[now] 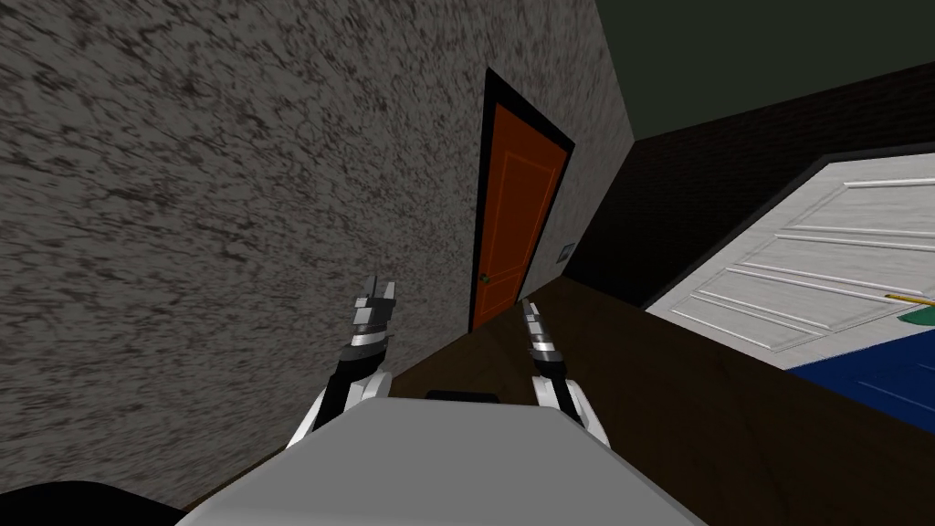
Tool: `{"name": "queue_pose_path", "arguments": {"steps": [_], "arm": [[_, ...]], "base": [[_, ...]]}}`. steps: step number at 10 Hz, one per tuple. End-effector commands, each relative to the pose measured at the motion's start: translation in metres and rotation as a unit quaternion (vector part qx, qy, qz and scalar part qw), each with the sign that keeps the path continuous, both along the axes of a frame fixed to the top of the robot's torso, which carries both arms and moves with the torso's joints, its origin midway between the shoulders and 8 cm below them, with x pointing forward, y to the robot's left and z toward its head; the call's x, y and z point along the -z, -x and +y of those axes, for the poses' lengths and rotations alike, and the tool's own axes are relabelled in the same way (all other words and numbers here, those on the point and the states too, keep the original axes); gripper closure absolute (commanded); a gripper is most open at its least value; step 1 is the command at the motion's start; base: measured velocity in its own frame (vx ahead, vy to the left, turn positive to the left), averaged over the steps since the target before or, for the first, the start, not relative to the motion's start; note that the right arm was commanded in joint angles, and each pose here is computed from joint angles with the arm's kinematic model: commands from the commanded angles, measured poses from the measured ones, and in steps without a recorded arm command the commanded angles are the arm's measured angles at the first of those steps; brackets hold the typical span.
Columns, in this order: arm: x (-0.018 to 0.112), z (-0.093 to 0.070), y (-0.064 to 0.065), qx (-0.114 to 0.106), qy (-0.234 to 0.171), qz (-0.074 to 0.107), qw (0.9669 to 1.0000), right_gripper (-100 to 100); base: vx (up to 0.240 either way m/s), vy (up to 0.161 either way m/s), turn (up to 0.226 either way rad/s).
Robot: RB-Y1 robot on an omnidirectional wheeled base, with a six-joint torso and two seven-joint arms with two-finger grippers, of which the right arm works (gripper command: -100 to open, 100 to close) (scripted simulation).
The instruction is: Pull the door open
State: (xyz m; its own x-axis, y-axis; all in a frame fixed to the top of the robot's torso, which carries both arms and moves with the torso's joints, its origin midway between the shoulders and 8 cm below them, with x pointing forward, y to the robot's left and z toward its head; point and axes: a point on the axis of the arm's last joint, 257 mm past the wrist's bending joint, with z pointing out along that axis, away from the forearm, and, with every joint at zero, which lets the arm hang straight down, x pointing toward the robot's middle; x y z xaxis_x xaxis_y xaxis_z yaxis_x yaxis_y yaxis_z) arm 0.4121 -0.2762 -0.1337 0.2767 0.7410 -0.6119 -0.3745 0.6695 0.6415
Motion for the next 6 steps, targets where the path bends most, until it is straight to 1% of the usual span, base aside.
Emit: {"name": "queue_pose_path", "arguments": {"steps": [1,3,6], "arm": [[0.014,0.002,-0.003,0.006,0.024,0.011,0.9996,-100],[0.031,0.004,-0.006,0.011,0.052,0.023,0.9983,-100],[0.055,0.006,-0.010,0.018,0.095,0.041,0.9945,-100]], "base": [[0.091,-0.044,0.076],[0.096,-0.049,0.075],[0.092,-0.045,0.087]]}}
